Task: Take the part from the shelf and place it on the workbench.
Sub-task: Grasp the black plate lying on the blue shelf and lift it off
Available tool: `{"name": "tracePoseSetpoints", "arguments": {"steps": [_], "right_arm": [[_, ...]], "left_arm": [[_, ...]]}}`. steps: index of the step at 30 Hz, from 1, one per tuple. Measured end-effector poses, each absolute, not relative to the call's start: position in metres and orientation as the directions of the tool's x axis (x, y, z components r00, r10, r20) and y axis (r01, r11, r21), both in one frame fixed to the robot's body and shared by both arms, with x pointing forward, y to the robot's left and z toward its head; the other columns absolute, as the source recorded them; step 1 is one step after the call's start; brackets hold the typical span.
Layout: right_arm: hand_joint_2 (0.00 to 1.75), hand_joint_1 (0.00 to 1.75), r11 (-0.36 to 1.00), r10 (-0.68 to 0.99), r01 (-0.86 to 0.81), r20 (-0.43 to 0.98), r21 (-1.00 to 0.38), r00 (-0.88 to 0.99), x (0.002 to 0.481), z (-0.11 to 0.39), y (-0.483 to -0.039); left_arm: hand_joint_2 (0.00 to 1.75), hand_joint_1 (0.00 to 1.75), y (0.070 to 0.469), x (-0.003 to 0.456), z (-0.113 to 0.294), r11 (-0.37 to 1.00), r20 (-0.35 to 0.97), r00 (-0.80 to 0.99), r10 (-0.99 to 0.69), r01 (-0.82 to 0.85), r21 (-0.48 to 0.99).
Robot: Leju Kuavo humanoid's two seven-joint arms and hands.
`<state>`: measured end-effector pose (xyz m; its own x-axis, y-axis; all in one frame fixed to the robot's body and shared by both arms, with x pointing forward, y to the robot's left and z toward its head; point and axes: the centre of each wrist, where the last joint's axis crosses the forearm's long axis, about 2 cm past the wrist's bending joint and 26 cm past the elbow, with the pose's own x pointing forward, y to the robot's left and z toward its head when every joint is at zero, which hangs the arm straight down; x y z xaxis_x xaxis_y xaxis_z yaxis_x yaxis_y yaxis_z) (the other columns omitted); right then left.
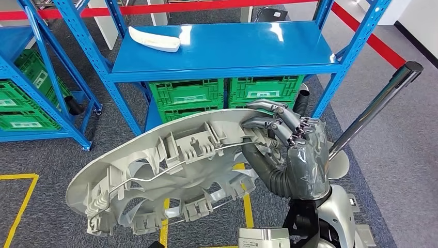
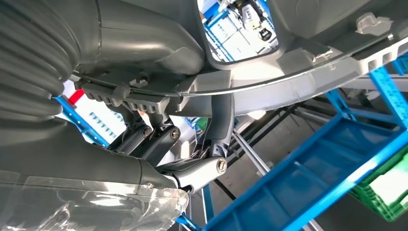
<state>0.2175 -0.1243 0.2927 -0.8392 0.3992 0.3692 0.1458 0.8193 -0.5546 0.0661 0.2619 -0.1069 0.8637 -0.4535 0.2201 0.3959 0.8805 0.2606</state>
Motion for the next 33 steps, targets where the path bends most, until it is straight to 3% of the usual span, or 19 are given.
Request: {"name": "tracePoseSetpoints", "arguments": {"steps": [33], "right_arm": [[1.75,1.75,0.818,0.400,0.145,0.371,-0.556,-0.838,0.2174,0.2920,-0.1245]], "left_arm": [[1.75,0.00,0.2612,0.0663,-0.1068,0.881,0.222,0.863,-0.454,0.397,0.259]]}}
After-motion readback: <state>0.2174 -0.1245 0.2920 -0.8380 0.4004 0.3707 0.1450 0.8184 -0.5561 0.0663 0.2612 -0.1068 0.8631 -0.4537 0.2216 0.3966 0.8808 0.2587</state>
